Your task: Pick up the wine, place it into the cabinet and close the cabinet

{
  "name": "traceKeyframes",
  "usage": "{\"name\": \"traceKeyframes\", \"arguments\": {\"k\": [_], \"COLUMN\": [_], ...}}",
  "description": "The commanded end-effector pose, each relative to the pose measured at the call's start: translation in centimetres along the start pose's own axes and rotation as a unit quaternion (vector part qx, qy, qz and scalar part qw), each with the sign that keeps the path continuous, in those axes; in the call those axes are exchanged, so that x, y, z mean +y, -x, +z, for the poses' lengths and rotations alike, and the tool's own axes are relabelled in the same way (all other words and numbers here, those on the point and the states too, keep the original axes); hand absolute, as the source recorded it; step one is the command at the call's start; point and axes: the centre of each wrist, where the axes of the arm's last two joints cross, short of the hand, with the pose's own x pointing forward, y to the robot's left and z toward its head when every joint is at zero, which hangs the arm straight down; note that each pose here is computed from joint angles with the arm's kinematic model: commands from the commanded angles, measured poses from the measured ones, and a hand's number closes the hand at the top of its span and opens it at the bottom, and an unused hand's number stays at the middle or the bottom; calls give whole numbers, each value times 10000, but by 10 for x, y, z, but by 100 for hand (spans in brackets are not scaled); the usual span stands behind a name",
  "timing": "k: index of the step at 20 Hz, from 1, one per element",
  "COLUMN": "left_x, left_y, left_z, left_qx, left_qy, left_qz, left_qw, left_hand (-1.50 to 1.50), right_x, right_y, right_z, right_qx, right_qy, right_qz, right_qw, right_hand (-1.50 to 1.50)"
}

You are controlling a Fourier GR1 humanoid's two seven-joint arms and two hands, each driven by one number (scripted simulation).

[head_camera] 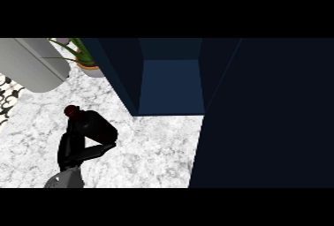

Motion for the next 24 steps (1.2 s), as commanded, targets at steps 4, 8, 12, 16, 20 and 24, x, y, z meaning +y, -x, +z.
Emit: {"name": "traceKeyframes", "arguments": {"k": [4,8,12,16,20,24], "left_x": [-14,-4,-15,-3,-1,20], "left_y": [11,19,21,16,24,30], "left_z": [-5,-5,-2,-1,12,40], "left_qx": [-289,-334,-498,-739,-699,-453], "left_qy": [-115,-153,-126,-92,513,1553], "left_qz": [161,389,55,-147,-90,43], "left_qw": [9994,9986,9987,9971,9962,9868], "left_hand": [-150,150,150,150,150,150], "right_x": [-2,-2,-9,-7,-5,-4], "right_y": [-28,-33,-33,-34,-30,-16], "right_z": [30,35,31,33,28,22], "right_qx": [-410,-395,-424,-410,-437,-384], "right_qy": [89,-16,36,134,48,58], "right_qz": [-4,1,63,-1,1,59], "right_qw": [9991,9992,9991,9991,9990,9992], "right_hand": [-150,-150,-150,-150,-150,-150]}}
